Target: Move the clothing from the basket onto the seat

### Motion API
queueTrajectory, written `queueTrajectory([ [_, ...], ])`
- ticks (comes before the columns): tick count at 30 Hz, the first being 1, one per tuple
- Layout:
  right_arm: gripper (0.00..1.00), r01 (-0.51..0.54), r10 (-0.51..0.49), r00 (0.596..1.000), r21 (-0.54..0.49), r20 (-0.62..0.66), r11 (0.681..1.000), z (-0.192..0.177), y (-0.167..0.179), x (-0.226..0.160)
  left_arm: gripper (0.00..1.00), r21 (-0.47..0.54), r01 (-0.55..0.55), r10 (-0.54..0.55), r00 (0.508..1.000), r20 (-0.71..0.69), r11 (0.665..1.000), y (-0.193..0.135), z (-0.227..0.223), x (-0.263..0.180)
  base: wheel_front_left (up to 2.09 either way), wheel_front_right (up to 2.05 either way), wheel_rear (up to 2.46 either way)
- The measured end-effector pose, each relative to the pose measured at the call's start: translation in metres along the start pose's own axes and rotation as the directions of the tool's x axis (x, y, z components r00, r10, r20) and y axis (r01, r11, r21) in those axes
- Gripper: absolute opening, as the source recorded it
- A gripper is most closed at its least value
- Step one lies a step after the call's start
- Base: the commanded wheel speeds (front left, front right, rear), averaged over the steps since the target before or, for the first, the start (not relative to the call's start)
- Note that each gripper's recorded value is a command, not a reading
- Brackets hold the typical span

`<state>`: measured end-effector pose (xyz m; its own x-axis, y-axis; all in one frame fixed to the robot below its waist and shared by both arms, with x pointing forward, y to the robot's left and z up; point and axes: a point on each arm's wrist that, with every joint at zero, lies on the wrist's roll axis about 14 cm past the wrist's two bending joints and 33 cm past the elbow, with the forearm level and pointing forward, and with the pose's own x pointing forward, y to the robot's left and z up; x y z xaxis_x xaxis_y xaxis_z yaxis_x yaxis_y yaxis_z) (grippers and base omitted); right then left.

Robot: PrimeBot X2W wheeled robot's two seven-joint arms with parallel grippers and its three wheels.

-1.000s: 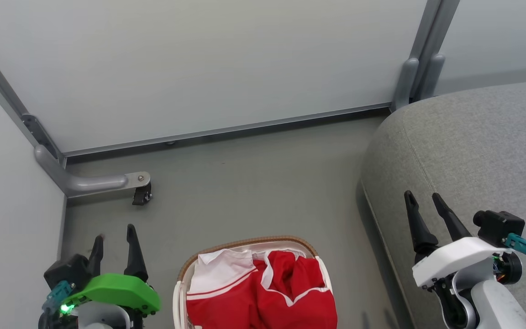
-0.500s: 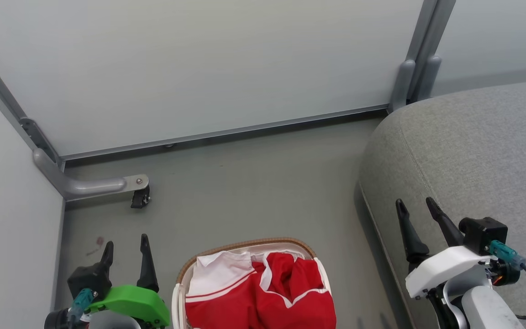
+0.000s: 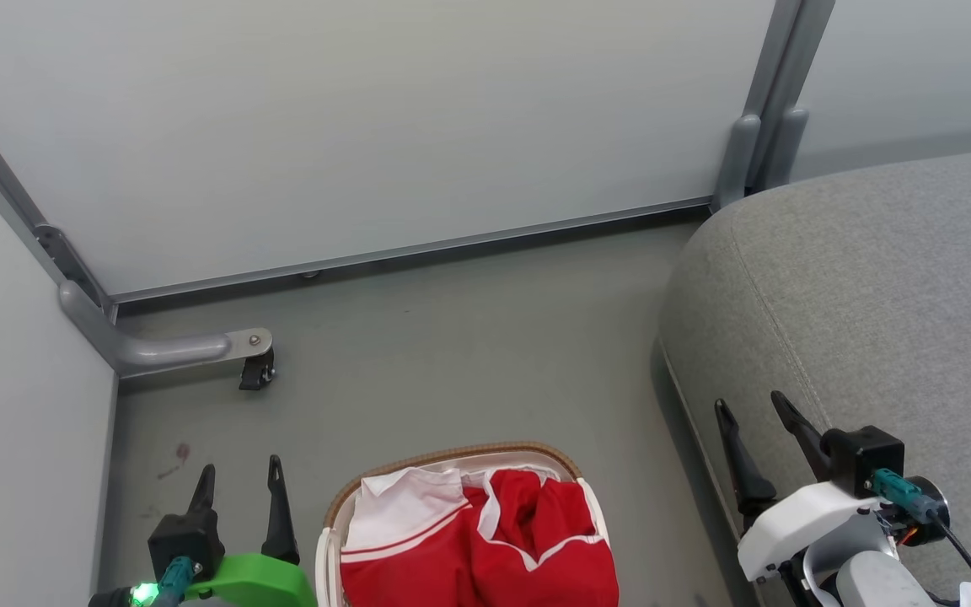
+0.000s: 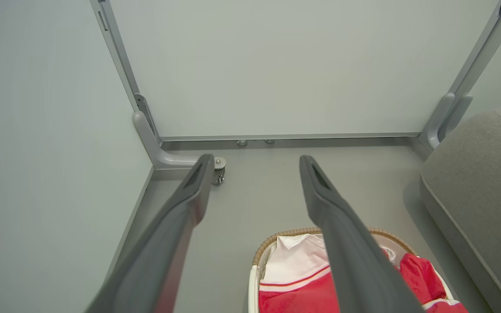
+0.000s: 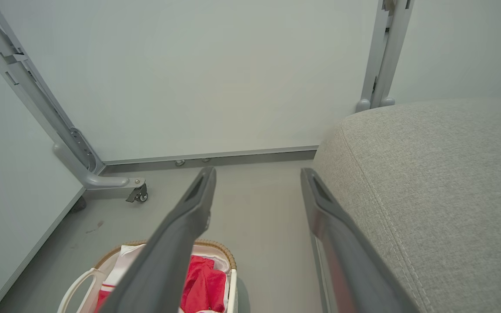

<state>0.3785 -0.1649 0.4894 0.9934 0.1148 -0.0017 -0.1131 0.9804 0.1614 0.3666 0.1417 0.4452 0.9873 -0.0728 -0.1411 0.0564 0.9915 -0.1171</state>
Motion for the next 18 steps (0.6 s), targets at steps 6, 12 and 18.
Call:
queueTrajectory([
  [6, 1.00, -0.010, 0.010, 1.000, -0.042, -0.009, 0.999, -0.004, 0.001, -0.001, 1.00, 0.035, 0.011, -0.011, 1.000, -0.003, 0.999, -0.002, -0.003, 0.000, 0.00, 0.00, 0.00],
  [12, 1.00, -0.022, 0.022, 1.000, -0.090, 0.000, 0.996, -0.002, 0.001, 0.007, 1.00, 0.071, 0.050, -0.046, 0.998, -0.046, 0.996, -0.012, -0.019, 0.002, 0.00, 0.00, 0.00],
  [18, 1.00, -0.036, 0.043, 0.998, -0.135, 0.053, 0.990, 0.015, 0.002, 0.034, 1.00, 0.097, 0.128, -0.122, 0.990, -0.068, 0.987, -0.033, -0.026, 0.026, 0.00, 0.00, 0.00],
])
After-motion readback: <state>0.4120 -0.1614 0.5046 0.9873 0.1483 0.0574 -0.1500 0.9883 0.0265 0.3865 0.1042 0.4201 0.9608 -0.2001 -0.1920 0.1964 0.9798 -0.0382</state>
